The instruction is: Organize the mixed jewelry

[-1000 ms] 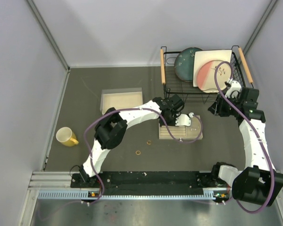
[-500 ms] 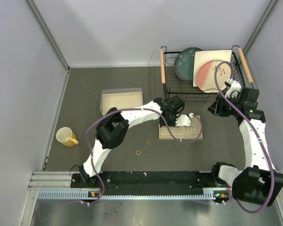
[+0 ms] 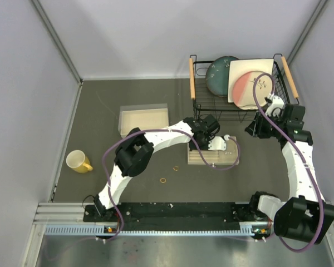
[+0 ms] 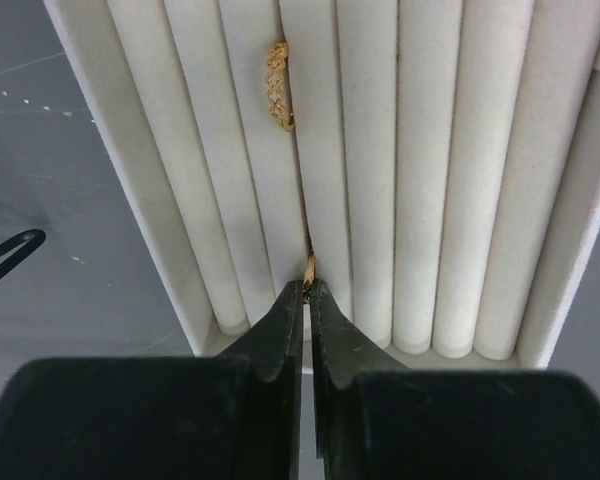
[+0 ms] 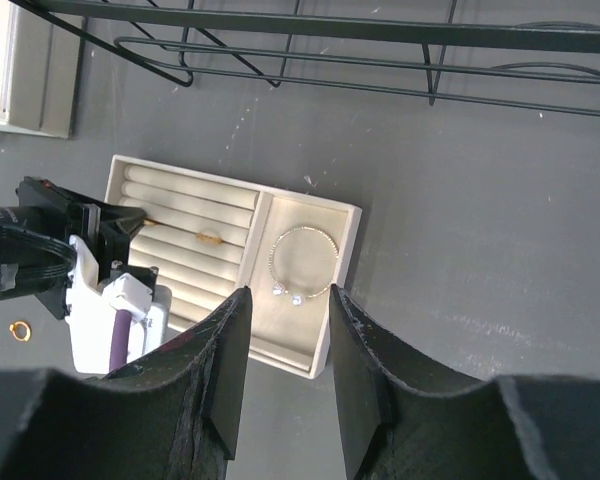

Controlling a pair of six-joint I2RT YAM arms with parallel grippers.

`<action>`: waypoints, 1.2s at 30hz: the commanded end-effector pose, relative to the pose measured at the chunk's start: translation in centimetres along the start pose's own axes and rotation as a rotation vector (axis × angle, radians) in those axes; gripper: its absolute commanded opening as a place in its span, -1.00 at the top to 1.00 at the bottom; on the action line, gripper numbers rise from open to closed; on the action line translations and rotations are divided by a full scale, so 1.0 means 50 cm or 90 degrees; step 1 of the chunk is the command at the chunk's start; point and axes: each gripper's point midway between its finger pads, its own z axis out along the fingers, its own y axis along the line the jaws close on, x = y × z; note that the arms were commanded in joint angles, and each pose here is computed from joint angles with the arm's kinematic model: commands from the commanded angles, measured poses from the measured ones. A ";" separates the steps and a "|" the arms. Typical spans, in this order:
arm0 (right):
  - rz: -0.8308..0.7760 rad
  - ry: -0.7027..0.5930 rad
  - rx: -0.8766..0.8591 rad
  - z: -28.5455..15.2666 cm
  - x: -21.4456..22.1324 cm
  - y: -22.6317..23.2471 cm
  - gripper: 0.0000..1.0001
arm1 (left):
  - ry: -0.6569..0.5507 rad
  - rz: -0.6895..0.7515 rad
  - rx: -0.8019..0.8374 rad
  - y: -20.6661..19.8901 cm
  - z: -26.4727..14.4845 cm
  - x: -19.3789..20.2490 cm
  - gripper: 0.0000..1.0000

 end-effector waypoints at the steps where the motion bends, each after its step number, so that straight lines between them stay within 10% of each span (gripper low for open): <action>1: -0.022 -0.038 0.004 -0.016 -0.026 0.001 0.26 | 0.008 -0.007 0.018 -0.020 0.014 -0.002 0.80; 18: -0.024 -0.053 0.004 -0.036 -0.034 0.015 0.24 | -0.083 -0.053 -0.089 0.055 -0.190 -0.037 0.17; 36: -0.025 -0.016 -0.039 -0.013 0.010 0.023 0.22 | -0.095 -0.166 0.070 -0.199 -0.196 0.145 0.24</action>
